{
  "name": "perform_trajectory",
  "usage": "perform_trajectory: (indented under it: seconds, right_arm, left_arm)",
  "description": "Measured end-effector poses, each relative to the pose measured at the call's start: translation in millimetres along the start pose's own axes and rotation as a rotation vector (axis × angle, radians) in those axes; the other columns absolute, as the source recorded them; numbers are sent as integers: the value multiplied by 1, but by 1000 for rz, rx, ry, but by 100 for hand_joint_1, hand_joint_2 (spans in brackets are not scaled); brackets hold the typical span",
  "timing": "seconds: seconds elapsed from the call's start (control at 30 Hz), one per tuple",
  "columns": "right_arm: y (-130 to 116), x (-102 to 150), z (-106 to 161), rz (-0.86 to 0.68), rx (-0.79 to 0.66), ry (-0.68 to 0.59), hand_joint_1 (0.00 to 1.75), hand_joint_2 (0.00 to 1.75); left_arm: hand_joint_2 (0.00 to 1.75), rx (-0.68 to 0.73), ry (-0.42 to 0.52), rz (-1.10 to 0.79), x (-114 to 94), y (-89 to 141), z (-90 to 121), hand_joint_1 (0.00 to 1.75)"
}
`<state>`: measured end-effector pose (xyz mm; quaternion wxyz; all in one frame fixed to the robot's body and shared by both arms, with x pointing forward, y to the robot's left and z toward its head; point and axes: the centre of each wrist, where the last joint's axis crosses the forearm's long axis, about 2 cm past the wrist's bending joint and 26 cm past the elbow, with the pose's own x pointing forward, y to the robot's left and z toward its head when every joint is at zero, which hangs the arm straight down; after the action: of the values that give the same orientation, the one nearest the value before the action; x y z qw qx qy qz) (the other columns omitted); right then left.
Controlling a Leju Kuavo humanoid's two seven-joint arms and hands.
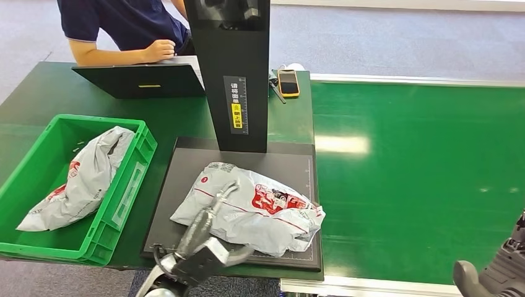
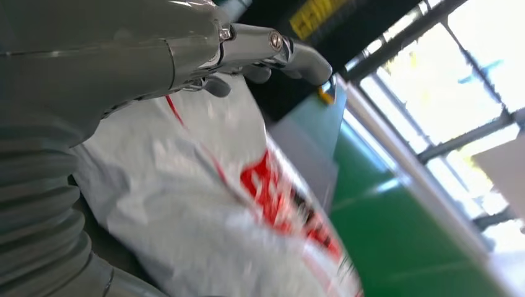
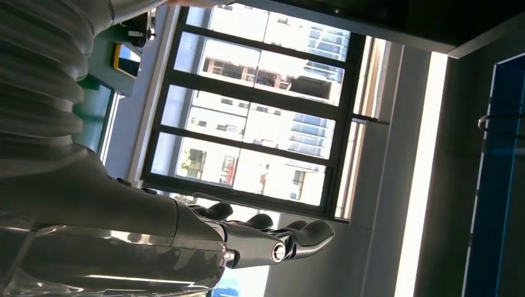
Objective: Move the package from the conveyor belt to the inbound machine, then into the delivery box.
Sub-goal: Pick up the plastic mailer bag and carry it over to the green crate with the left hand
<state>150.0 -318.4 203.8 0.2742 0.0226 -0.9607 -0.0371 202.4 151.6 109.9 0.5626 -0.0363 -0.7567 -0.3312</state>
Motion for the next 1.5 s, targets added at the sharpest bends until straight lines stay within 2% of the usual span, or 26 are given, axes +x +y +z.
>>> perform_trajectory:
  seconds: [0.13,0.27,0.4,0.7,0.73,0.83,0.87,1.3,1.5]
  right_arm:
    - [0,3,-3,24,-12,-16,0,175]
    - [1,6,-6,19,2,-30,0,175]
    - [2,7,-6,18,16,-32,0,175]
    - [3,7,-7,7,34,-33,0,175]
    - [3,7,-7,7,34,-33,0,175]
    - [3,7,-7,9,35,-32,0,175]
    - [3,7,-7,9,35,-31,0,175]
    - [3,7,-6,17,41,-26,0,175]
    - [3,8,-5,22,41,-19,0,175]
  left_arm:
    - [175,-154,41,-120,-10,-20,-16,0]
    - [175,-232,69,-185,-28,-25,-26,0]
    - [175,-260,82,-258,-40,-19,-30,0]
    - [175,-298,119,-337,-63,10,-36,0]
    - [175,-300,120,-338,-65,12,-36,10]
    - [175,-306,118,-343,-68,16,-36,141]
    - [175,-308,116,-344,-69,17,-36,175]
    - [175,-286,86,-355,-69,30,-43,175]
    - [175,-224,55,-363,-68,30,-41,175]
